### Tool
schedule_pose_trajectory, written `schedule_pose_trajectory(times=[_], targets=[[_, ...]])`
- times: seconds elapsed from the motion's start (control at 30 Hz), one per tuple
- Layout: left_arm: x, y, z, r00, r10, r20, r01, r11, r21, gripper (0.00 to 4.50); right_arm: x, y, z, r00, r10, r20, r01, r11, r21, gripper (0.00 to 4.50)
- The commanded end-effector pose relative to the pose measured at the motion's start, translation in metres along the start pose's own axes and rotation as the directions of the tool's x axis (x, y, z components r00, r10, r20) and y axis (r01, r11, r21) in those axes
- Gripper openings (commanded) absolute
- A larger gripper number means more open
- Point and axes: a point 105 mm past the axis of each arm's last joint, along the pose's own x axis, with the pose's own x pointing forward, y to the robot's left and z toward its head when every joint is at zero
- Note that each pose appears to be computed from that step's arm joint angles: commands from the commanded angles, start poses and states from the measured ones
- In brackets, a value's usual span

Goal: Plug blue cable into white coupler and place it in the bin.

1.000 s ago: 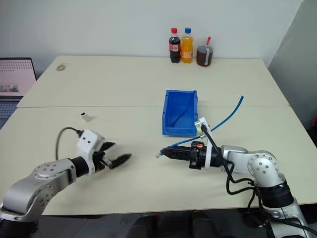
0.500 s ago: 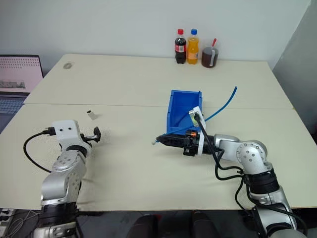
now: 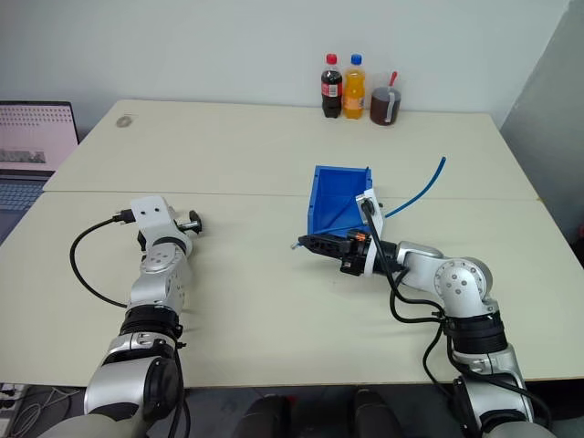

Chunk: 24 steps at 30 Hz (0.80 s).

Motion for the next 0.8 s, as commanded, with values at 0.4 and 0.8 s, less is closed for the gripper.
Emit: schedule_pose_trajectory(times=[0.4,0.8], targets=[[0.013,0.011,0.015,0.997,0.06,0.049,-0.059,0.998,-0.01,2.81,-0.011,0.009,0.016,0.998,-0.013,0.069,0.015,1.0,-0.024,0.19],[0.016,0.023,0.017,0.997,0.061,0.047,-0.061,0.998,-0.006,0.78,-0.016,0.002,0.013,0.995,-0.049,0.084,0.049,0.999,0.005,0.19]])
